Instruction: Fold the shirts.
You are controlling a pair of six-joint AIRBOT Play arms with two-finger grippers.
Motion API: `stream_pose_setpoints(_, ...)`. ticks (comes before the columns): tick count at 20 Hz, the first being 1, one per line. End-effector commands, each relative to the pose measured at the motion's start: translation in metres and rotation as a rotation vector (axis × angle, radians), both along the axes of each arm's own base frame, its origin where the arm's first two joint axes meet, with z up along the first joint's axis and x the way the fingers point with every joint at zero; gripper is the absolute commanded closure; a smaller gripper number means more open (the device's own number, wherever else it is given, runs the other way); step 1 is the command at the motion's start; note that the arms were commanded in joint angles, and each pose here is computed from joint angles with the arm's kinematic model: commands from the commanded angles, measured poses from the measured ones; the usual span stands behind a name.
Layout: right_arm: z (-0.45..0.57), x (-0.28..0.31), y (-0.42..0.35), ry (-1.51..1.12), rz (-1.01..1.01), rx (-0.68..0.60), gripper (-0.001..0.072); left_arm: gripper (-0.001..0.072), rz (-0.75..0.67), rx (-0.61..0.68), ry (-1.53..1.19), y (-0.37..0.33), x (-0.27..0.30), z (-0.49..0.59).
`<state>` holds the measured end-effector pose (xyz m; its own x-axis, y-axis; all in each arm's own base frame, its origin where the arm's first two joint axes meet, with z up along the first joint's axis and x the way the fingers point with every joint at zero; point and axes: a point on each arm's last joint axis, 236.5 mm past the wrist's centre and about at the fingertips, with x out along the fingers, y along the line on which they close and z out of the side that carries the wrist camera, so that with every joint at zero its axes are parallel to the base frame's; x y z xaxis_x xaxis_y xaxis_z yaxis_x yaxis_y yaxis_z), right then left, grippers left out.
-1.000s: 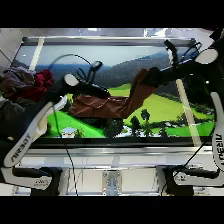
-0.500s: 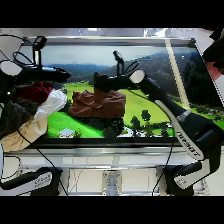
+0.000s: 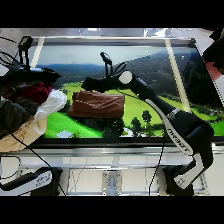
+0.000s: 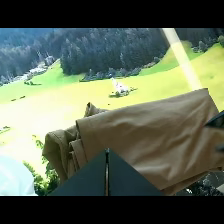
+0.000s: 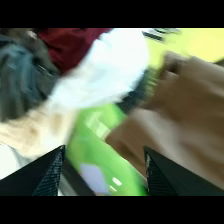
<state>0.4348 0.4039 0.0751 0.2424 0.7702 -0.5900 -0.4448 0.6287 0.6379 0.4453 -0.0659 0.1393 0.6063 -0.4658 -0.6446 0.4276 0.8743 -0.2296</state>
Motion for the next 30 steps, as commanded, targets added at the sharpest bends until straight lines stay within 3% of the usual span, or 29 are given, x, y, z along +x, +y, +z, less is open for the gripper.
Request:
stream_pose_setpoints(1, -0.057, -0.005, -0.145, 0.185, 0.028, -0.453, 0.0167, 0.0696, 0.002, 0.004, 0.005, 0.002, -0.001, -0.002)
stream_pose_setpoints(3, -0.073, -0.006, -0.208, 0.294, -0.025, -0.54, 0.0155, 0.0696, 0.002, 0.003, 0.01, 0.002, 0.0, -0.004)
stream_pose_setpoints(6, -0.094, -0.006, -0.237, 0.422, -0.119, -0.453, 0.0126, 0.0696, 0.002, 0.0, 0.027, 0.002, 0.002, -0.011)
stream_pose_setpoints(7, -0.1, -0.008, -0.234, 0.466, -0.138, -0.388, 0.007, 0.0696, 0.002, -0.001, 0.033, 0.002, 0.003, -0.014)
stream_pose_setpoints(12, -0.134, -0.009, -0.196, 0.635, -0.187, -0.131, 0.0072, 0.0696, -0.006, -0.008, 0.076, 0.002, 0.004, -0.03)
stream_pose_setpoints(22, -0.165, -0.007, -0.102, 0.652, -0.144, 0.043, 0.0087, 0.0696, -0.043, -0.013, 0.122, -0.004, -0.007, -0.035)
stream_pose_setpoints(23, -0.163, -0.008, -0.095, 0.651, -0.14, 0.056, 0.0113, 0.0696, -0.043, -0.013, 0.122, -0.004, -0.007, -0.035)
stream_pose_setpoints(24, -0.159, -0.01, -0.088, 0.658, -0.132, 0.07, 0.0266, 0.0696, -0.047, -0.013, 0.126, -0.004, -0.009, -0.035)
stream_pose_setpoints(26, -0.147, -0.012, -0.079, 0.675, -0.124, 0.118, 0.0696, 0.0696, -0.061, -0.015, 0.145, -0.007, -0.013, -0.037)
stream_pose_setpoints(30, -0.103, 0.011, -0.112, 0.548, -0.101, 0.08, 0.0702, 0.0696, -0.059, -0.026, 0.164, -0.008, -0.016, -0.038)
